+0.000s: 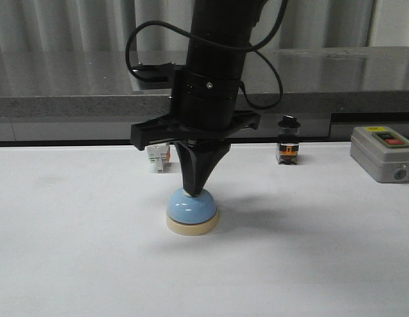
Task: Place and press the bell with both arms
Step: 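Lower the closed right gripper onto the bell's cream button, then raise the right gripper up and away from the bell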
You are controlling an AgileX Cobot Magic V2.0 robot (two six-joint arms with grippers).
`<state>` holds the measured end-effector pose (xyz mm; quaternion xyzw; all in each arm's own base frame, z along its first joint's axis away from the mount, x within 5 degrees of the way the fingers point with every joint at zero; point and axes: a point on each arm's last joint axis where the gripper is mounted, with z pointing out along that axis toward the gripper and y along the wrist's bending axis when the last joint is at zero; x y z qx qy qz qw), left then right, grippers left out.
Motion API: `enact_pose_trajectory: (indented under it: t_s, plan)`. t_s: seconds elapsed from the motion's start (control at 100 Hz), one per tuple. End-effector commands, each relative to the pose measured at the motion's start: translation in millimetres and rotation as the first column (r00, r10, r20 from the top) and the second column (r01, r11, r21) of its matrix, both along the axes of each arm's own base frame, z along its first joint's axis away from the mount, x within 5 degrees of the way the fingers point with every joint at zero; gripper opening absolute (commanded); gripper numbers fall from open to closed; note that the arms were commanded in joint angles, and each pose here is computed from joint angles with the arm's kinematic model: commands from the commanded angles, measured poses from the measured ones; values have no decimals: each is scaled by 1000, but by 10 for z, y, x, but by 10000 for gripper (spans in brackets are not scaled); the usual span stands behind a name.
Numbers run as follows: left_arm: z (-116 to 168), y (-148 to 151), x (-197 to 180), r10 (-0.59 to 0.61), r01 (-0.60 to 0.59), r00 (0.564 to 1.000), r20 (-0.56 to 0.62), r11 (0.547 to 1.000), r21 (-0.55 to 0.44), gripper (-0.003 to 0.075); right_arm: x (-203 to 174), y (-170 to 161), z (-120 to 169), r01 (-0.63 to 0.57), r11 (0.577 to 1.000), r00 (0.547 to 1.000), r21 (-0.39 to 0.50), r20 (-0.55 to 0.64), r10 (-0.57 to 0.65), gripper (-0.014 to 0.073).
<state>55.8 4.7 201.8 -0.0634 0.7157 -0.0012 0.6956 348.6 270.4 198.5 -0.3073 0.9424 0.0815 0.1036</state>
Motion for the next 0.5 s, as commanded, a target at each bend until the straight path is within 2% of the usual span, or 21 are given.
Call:
enact_pose_trajectory:
  t_s: [0.0, 0.25, 0.36, 0.49]
  plan:
    - [-54, -1, -4, -1, 2, 998, 67, 1000, -11, -20, -8, 5, 349, -7, 998, 997, 62, 74, 2, -60]
    - [-54, -1, -4, -1, 2, 998, 67, 1000, -11, -20, -10, -3, 351, -6, 998, 998, 58, 70, 2, -60]
    - [-54, -1, -4, -1, 2, 998, 67, 1000, -11, -20, -42, -26, 523, -8, 996, 994, 85, 107, -1, -60]
    - [-54, -1, -4, -1, 2, 998, 67, 1000, -11, -20, -103, -123, 856, -6, 991, 985, 132, 172, -17, -60]
